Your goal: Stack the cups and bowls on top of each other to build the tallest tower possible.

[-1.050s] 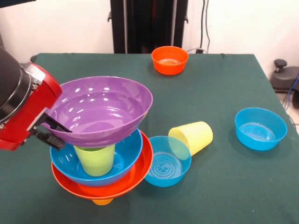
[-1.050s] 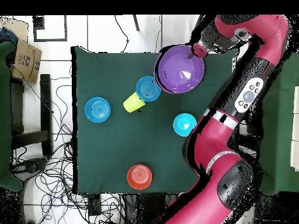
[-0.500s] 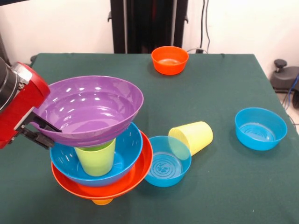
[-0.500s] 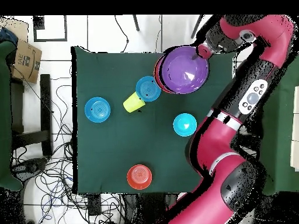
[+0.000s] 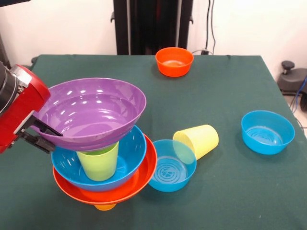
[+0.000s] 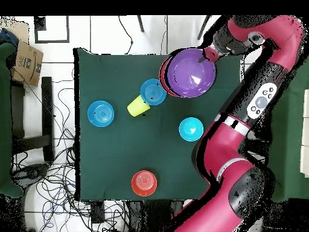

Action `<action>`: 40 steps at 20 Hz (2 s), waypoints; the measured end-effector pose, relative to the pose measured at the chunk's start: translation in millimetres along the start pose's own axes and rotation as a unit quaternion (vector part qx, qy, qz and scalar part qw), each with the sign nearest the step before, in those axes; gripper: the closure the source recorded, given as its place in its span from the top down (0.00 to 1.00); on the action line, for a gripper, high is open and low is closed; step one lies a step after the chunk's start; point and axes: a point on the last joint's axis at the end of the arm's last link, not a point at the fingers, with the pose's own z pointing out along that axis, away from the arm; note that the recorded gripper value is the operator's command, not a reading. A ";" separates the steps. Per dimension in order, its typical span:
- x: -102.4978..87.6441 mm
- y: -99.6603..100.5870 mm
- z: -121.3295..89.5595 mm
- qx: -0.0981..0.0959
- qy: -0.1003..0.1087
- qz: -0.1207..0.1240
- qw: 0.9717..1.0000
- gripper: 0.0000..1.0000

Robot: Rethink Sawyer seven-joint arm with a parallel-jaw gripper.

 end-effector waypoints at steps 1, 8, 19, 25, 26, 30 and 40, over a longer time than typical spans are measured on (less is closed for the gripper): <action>0.1 0.1 0.2 -0.001 0.000 0.000 1.000 0.00; 1.6 2.5 5.5 -0.018 0.004 0.000 1.000 0.00; 1.6 4.9 16.6 -0.036 0.002 -0.007 0.999 0.00; 0.5 6.6 21.2 -0.043 -0.006 -0.015 0.999 0.00; 0.7 6.5 21.4 -0.044 -0.006 -0.015 0.999 0.00; 2.0 5.7 22.8 -0.044 -0.004 -0.014 0.999 0.00; 5.3 4.2 26.7 -0.044 0.003 -0.011 0.999 0.00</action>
